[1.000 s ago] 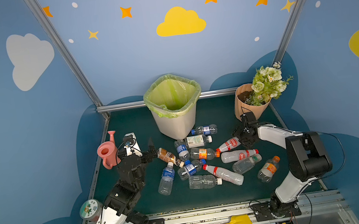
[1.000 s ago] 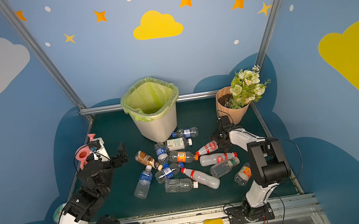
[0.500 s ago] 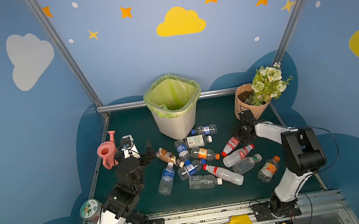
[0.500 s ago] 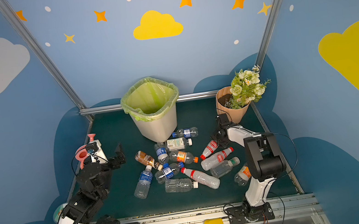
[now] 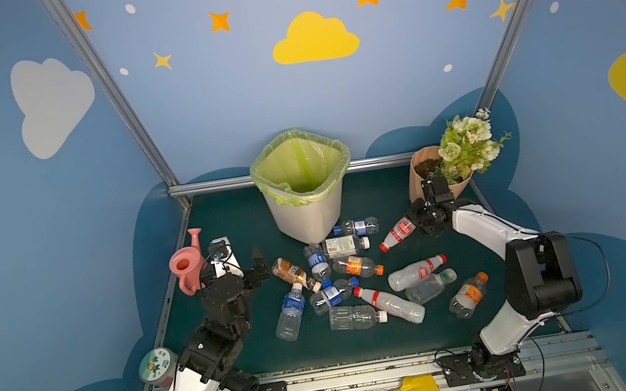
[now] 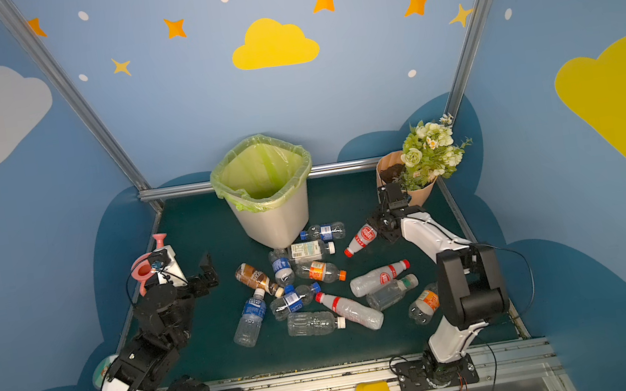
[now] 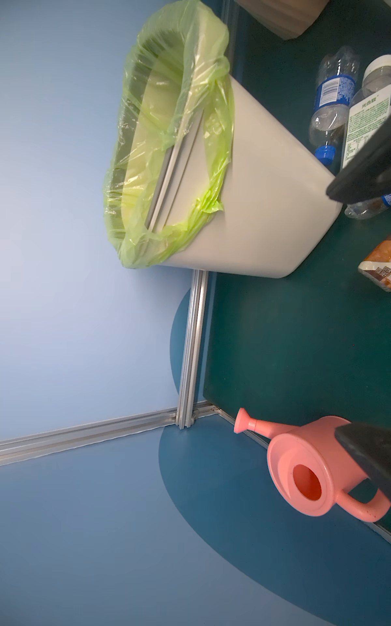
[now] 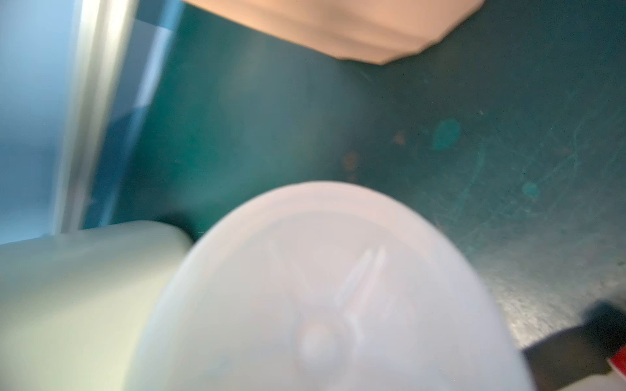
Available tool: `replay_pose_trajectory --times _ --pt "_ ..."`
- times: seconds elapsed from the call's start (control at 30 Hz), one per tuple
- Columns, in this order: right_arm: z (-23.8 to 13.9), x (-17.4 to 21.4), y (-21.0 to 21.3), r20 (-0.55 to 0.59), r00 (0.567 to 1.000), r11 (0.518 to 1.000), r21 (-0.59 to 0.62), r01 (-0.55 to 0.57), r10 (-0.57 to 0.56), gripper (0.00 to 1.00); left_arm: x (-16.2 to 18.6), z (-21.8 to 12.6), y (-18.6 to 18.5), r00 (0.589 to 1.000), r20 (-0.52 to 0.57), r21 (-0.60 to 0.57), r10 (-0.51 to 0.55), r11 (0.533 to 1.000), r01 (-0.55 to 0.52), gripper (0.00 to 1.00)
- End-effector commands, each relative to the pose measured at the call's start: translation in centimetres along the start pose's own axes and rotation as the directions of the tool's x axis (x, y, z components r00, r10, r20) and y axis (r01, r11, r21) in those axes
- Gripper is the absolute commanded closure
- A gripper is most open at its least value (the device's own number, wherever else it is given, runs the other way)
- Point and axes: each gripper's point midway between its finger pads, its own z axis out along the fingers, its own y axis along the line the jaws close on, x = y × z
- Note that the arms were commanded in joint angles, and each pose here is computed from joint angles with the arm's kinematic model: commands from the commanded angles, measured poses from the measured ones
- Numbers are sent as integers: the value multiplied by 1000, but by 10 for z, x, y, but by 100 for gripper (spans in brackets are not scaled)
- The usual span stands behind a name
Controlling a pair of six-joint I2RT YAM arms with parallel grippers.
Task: Throw the plastic bottles in the bin
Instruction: 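Lift the white bottle with the right gripper and drop it into the bin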
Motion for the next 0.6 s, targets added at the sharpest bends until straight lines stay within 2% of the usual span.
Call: replay_pose_trajectory --times 0.0,0.17,0.3,0.4,0.57 --pt "-36 -14 34 80 996 992 -124 33 -23 54 8 0 11 1000 -3 -48 -23 999 23 0" --pt "-81 -23 71 179 980 960 -247 133 -90 56 18 1 15 999 -13 -64 -52 997 51 0" --pt "-134 -35 106 314 937 911 -323 256 -152 56 26 3 15 998 -33 -70 -56 996 53 0" --pt "-182 -47 137 430 880 855 -361 371 -200 57 34 4 17 996 -58 -78 -71 995 67 0" --pt "-277 -61 191 628 743 733 -390 558 -232 57 54 6 19 989 -103 -95 -111 990 101 0"
